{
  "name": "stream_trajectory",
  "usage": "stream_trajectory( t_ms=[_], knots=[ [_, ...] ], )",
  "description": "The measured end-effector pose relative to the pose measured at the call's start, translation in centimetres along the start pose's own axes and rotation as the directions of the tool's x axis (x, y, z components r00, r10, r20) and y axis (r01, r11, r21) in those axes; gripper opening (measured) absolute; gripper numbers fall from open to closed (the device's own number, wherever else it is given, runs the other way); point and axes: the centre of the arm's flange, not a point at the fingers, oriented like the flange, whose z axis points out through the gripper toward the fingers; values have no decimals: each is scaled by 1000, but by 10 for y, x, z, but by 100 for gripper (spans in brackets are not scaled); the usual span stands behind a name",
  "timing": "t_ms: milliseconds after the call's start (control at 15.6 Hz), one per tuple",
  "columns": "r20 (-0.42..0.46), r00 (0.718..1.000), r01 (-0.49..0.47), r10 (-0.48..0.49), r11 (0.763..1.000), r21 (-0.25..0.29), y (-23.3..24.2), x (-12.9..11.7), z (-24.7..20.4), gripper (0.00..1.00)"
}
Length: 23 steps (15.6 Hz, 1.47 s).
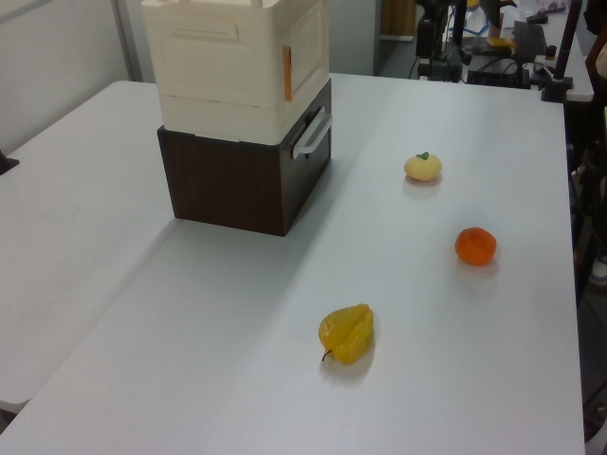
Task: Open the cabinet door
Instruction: 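Move the gripper to the cream cabinet door's edge handle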
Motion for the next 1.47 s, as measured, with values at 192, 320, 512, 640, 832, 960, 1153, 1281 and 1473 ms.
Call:
stream_trajectory(
  t_ms=[192, 320, 512, 640, 832, 960, 1153, 1281, 1473],
  knots=[
    [6, 1000, 1, -1, 1000, 0, -1, -1, 1, 100],
    [7, 1000, 2, -2, 1000, 0, -2, 0, 1, 100],
    [13, 1000, 8, -8, 1000, 0, -5, 1, 4, 100],
    [9, 1000, 16, -16, 1000, 1, -10, 5, 7, 100],
    [-94, 995, 33, -33, 999, 0, -21, 18, -3, 100],
    [-175, 984, 45, -44, 999, -1, -28, 29, -8, 100],
    [-288, 955, 75, -72, 997, -3, -49, 51, -8, 100],
    [-370, 926, 86, -81, 996, -3, -62, 68, -4, 100],
    [-482, 875, 65, -51, 998, 14, -73, 90, 0, 100]
  ],
)
